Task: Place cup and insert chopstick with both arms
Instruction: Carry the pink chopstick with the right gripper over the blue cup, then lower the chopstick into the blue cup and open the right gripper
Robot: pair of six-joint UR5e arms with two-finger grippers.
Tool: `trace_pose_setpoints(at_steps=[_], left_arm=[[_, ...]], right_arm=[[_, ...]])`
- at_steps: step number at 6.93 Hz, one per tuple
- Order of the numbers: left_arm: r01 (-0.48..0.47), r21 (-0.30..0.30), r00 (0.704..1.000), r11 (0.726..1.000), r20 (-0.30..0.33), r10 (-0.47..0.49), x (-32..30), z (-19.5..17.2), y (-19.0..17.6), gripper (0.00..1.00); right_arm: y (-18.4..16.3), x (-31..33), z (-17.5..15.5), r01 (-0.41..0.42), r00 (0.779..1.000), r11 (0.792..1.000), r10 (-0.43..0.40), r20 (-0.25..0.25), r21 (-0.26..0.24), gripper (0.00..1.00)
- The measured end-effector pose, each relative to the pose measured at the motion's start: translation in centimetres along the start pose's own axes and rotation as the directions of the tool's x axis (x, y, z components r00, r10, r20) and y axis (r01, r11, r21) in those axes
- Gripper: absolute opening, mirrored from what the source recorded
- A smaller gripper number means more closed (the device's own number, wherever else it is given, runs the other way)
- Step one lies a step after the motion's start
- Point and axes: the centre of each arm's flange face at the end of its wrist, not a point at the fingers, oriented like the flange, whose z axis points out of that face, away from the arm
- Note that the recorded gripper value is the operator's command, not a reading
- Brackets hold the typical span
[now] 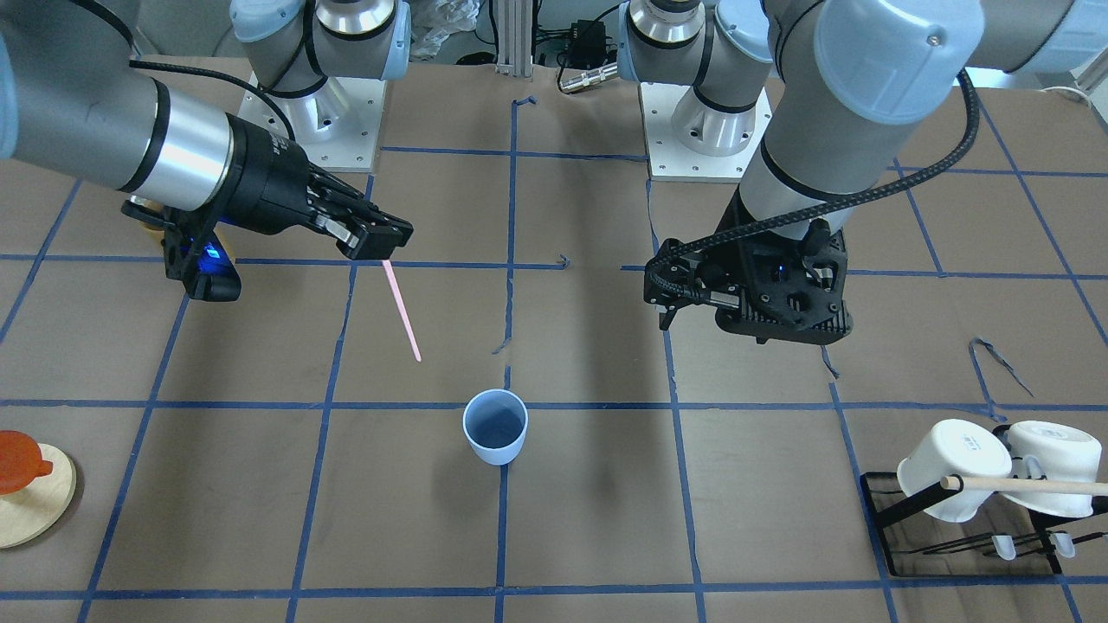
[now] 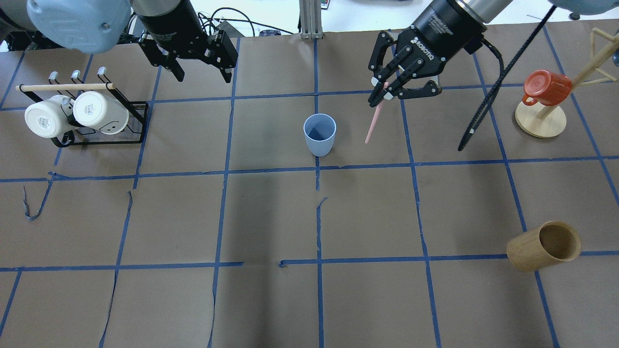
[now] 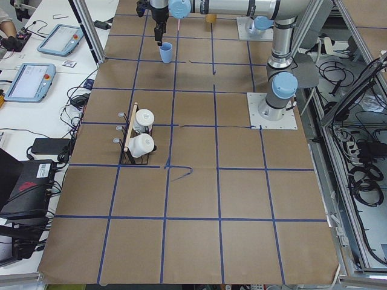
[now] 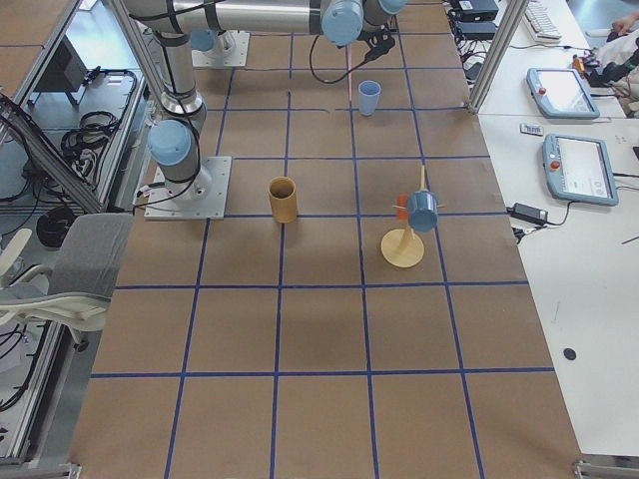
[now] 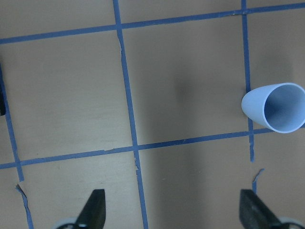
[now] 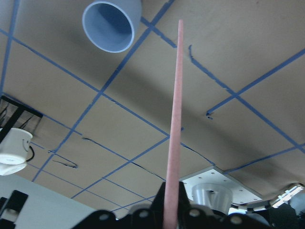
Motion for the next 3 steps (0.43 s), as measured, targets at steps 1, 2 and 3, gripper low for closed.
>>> trace_pose_setpoints(at_steps=[1, 2, 3], left_arm=[[0.002, -0.01, 1.0, 1.0, 0.003, -0.002, -0.2, 0.1, 0.2, 1.0], [0.01, -0.03, 1.0, 1.0, 0.001, -0.01, -0.8, 0.4, 0.5, 1.0], [0.022, -0.037, 1.0, 0.999, -0.001, -0.023, -1.6, 0.3, 0.7, 1.0]], right_arm=[[-0.7, -1.7, 0.6, -0.009, 0.997, 1.0, 0.01, 0.072, -0.017, 0.0], [-1.2, -3.0, 1.0, -0.024, 0.991, 0.999, 0.029, 0.132, -0.039, 0.0], [-1.4, -3.7, 1.2, -0.046, 0.984, 0.997, 0.057, 0.171, -0.067, 0.0]])
